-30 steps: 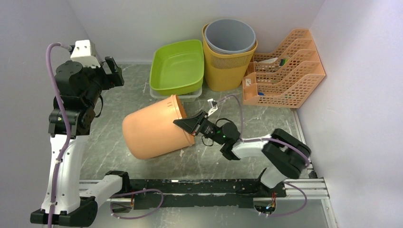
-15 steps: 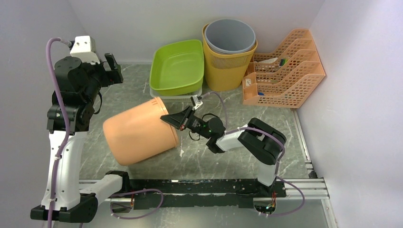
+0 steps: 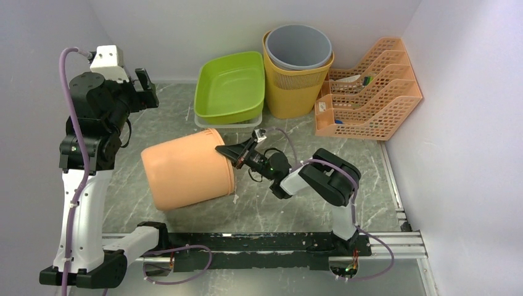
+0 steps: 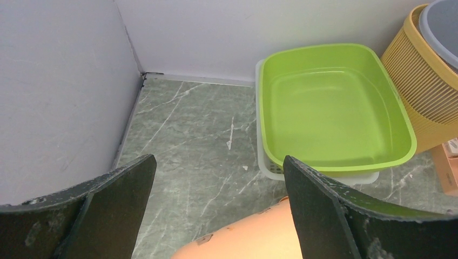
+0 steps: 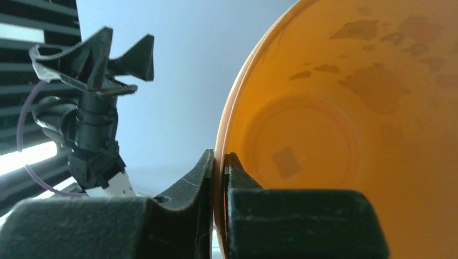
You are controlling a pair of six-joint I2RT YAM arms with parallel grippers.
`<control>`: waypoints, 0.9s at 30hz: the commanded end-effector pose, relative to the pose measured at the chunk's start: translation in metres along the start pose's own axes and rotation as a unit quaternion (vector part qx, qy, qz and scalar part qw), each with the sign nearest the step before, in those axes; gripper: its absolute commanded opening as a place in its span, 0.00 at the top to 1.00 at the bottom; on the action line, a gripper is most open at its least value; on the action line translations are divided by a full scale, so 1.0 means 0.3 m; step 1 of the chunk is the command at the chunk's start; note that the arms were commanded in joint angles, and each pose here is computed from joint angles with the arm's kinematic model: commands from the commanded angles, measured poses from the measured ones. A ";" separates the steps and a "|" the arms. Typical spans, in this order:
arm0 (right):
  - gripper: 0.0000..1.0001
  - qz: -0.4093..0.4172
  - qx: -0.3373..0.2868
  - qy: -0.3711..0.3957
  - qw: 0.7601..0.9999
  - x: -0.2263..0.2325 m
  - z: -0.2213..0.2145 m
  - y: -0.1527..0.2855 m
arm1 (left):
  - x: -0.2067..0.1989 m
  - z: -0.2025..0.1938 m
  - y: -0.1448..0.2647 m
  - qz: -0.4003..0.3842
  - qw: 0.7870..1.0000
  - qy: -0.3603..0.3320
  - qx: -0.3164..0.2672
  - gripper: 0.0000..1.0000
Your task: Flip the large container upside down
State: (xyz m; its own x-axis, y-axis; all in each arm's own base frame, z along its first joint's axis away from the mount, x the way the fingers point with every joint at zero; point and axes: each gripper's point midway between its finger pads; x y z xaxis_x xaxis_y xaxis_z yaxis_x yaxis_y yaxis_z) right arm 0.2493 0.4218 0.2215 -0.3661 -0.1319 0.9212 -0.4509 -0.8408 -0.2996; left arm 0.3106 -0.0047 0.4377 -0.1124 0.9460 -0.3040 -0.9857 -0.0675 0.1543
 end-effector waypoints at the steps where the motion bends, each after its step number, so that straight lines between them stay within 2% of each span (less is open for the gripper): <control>1: 1.00 0.036 -0.033 0.009 0.999 -0.010 0.061 0.124 | 0.021 0.031 0.013 0.014 1.000 -0.011 -0.010 0.01; 6: 1.00 -0.006 -0.050 0.021 0.999 -0.060 0.157 0.235 | 0.023 0.038 0.017 0.017 1.000 -0.013 -0.013 0.00; 13: 1.00 -0.067 -0.044 0.036 0.996 -0.157 0.188 0.366 | 0.022 0.000 -0.006 0.013 1.000 -0.007 -0.003 0.01; 16: 0.88 -0.082 -0.042 0.044 0.995 -0.181 0.189 0.400 | 0.026 -0.011 -0.011 0.015 1.000 -0.005 -0.001 0.01; 18: 0.76 -0.094 -0.041 0.046 0.994 -0.201 0.192 0.422 | 0.027 -0.022 -0.017 0.014 1.000 -0.005 0.002 0.01; 27: 0.46 -0.139 -0.046 0.050 0.988 -0.290 0.233 0.503 | 0.030 -0.059 -0.028 0.012 1.000 -0.002 0.011 0.01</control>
State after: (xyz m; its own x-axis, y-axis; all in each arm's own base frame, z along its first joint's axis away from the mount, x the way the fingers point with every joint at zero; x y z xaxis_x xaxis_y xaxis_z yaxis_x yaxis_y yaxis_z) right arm 0.2681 0.2724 0.0557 -0.0087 0.2523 0.9676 -0.6211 -0.7597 0.1926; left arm 0.3163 -0.0023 0.4122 -0.1420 0.9494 -0.2803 -0.9739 -0.0834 0.2110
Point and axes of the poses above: each gripper's point midway between its finger pads, its own y axis back along the fingers, its own x axis along the line the jaws close on, z = x × y, and after that the axes turned 15 degrees about y, right-handed
